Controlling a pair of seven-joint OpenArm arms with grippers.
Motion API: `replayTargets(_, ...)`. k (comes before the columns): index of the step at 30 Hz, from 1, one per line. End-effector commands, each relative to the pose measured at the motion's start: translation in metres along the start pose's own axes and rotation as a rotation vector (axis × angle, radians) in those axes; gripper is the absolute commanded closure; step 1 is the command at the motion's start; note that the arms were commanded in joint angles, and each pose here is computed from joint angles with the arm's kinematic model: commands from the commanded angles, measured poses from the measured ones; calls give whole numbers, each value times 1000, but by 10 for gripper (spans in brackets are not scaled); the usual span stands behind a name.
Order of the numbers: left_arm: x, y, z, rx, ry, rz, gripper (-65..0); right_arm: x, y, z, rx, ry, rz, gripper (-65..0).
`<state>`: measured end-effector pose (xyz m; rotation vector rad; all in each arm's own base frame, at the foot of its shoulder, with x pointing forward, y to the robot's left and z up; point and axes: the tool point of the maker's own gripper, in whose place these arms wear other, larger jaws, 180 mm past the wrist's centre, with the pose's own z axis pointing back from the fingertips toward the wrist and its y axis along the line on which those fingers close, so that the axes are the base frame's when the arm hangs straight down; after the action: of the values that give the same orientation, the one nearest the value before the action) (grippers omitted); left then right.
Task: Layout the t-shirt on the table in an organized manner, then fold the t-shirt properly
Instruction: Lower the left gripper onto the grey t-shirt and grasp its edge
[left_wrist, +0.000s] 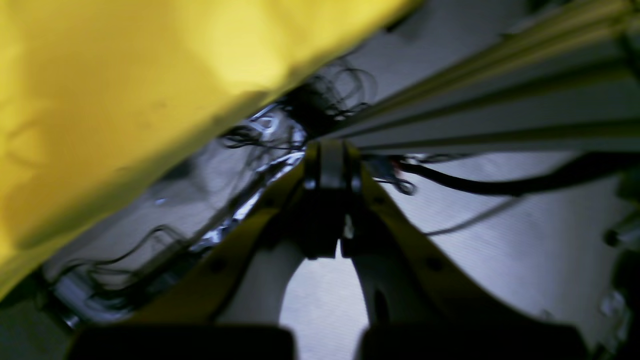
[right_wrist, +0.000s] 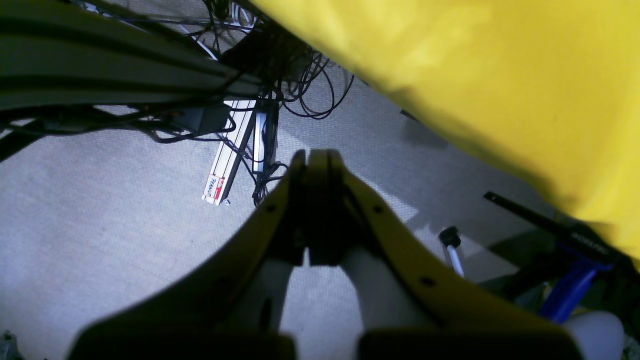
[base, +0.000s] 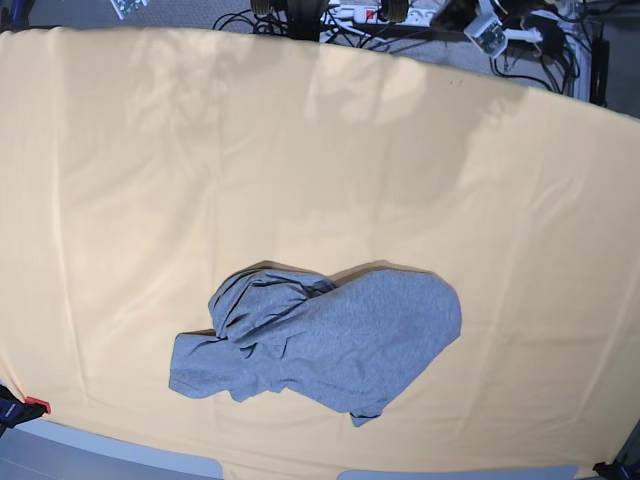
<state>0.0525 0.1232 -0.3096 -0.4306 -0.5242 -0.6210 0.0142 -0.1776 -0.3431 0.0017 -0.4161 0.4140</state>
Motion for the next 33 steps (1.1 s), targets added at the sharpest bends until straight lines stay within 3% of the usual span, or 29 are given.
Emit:
replayTargets(1, 13, 1, 1, 5, -49, -5, 0, 8, -2, 2, -5, -29, 2, 0)
replayTargets(13, 63, 42, -2, 131, -194, -67, 0, 44, -16, -8, -44, -157, 16, 0)
replayTargets(19, 84, 61, 0, 208, -250, -123, 0, 78, -31, -14, -91, -256, 31, 0)
replayTargets(33, 144, 80, 14, 271, -459, -218, 0, 167, -59, -7, -172, -557, 78, 0)
